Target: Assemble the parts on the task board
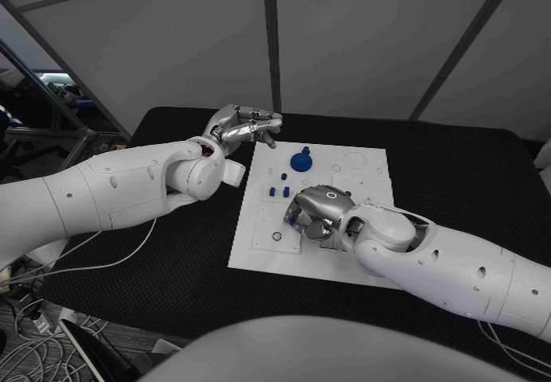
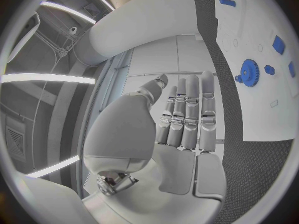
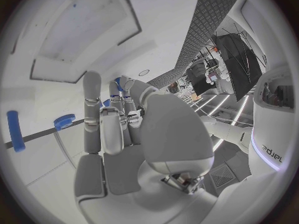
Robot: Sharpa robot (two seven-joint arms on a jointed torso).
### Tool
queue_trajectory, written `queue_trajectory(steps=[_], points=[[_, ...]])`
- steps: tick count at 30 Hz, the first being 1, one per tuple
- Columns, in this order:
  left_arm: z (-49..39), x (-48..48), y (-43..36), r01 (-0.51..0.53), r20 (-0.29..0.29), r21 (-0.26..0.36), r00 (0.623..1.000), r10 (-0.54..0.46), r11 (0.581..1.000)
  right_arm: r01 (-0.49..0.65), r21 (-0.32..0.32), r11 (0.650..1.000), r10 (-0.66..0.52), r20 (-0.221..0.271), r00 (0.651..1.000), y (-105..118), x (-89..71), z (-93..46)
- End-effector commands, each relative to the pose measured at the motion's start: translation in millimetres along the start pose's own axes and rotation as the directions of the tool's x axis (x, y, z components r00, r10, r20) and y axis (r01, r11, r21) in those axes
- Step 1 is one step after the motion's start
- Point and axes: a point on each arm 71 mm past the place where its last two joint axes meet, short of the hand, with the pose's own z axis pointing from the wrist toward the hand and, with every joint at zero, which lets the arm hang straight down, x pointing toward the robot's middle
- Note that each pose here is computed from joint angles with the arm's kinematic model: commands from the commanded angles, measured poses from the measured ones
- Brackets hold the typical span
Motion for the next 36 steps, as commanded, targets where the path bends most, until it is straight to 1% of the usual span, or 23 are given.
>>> queue_trajectory(steps=[1,8,16,24,31,36], points=[[0.6,1.5,-2.0,0.008,-0.013,0.006,1.000,-0.008,1.000,0.007,0.011,1.000,-0.007,-0.045,0.999,-1,7.6,-2.2],[0.5,1.1,-1.9,0.008,-0.013,0.006,1.000,-0.008,1.000,0.009,0.010,1.000,-0.009,-0.024,1.000,-1,5.8,-3.7],[0.5,0.6,-1.8,0.008,-0.012,0.006,1.000,-0.008,1.000,0.008,0.006,1.000,-0.008,0.019,1.000,1,1.7,-7.4],[0.3,-1.1,-1.6,0.007,-0.010,0.004,1.000,-0.007,1.000,-0.002,0.003,1.000,0.002,0.081,0.997,2,-5.2,-16.2],[0.6,-2.3,-1.2,0.006,-0.008,0.004,1.000,-0.006,1.000,-0.036,-0.020,0.999,0.039,0.160,0.986,5,-14.7,-27.7],[0.8,-3.2,-0.9,0.005,-0.007,0.003,1.000,-0.005,1.000,-0.066,-0.029,0.997,0.070,0.188,0.980,5,-21.4,-35.0]])
